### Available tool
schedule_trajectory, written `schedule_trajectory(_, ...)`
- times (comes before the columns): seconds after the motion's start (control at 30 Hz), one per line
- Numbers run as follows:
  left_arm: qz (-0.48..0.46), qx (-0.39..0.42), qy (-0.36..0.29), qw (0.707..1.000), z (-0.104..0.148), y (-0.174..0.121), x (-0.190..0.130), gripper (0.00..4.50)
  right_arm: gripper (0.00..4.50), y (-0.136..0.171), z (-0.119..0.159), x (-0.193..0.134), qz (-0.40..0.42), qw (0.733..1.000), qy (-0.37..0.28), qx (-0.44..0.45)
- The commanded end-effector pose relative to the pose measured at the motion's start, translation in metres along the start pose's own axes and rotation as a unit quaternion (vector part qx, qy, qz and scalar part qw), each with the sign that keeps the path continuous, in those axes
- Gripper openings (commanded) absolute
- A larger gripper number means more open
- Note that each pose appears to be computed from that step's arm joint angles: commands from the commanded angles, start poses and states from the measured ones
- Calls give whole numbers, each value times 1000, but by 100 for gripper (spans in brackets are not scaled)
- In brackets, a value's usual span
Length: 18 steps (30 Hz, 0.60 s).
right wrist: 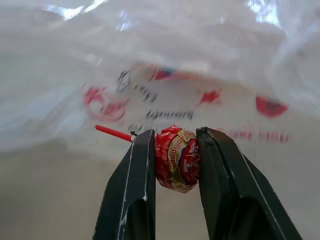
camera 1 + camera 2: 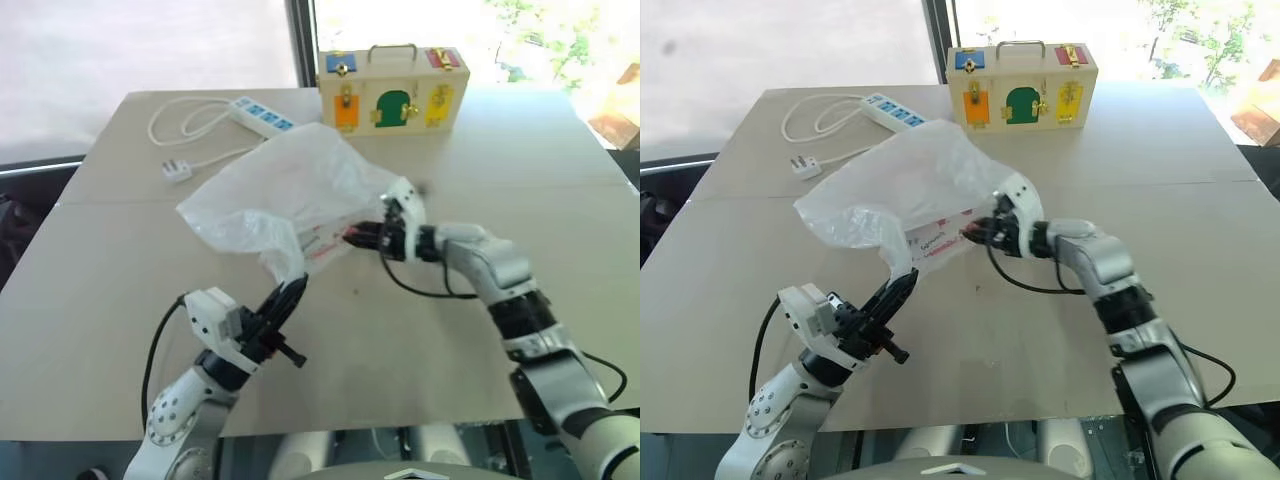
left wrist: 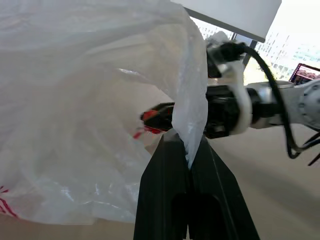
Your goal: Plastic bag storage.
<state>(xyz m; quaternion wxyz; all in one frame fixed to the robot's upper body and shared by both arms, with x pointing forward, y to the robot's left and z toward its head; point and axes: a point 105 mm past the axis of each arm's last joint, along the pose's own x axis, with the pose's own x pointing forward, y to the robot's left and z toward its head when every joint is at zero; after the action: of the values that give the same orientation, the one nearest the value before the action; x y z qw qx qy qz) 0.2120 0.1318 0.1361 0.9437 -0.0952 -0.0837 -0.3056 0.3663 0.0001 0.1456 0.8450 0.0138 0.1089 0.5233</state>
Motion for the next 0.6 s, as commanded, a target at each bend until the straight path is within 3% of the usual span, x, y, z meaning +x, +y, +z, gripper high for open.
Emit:
schedule_trajectory(0.03, -5, 16, -17, 1000, 11, -8, 0, 0, 217, -4, 51, 17, -39, 993, -107, 36)
schedule_trajectory(0.2, 1, 17, -14, 1000, 11, -8, -2, 0, 448, 0, 29, 4, -21, 996, -81, 9)
schedule_trajectory(0.3, 3, 16, -12, 1000, 10, -8, -3, 0, 448, 23, 19, -15, 61, 996, -67, 17)
schedule_trajectory(0.47, -4, 11, -7, 1000, 8, -8, -1, 0, 448, 51, -14, -76, 160, 987, 13, -24)
schedule_trajectory(0.57, -9, 11, -4, 1000, 8, -7, -1, 0, 448, 45, -45, -104, 144, 984, 94, -40)
schedule_trajectory(0.6, -11, 11, -4, 1000, 8, -7, 0, 0, 448, 31, -57, -112, 105, 986, 123, -50)
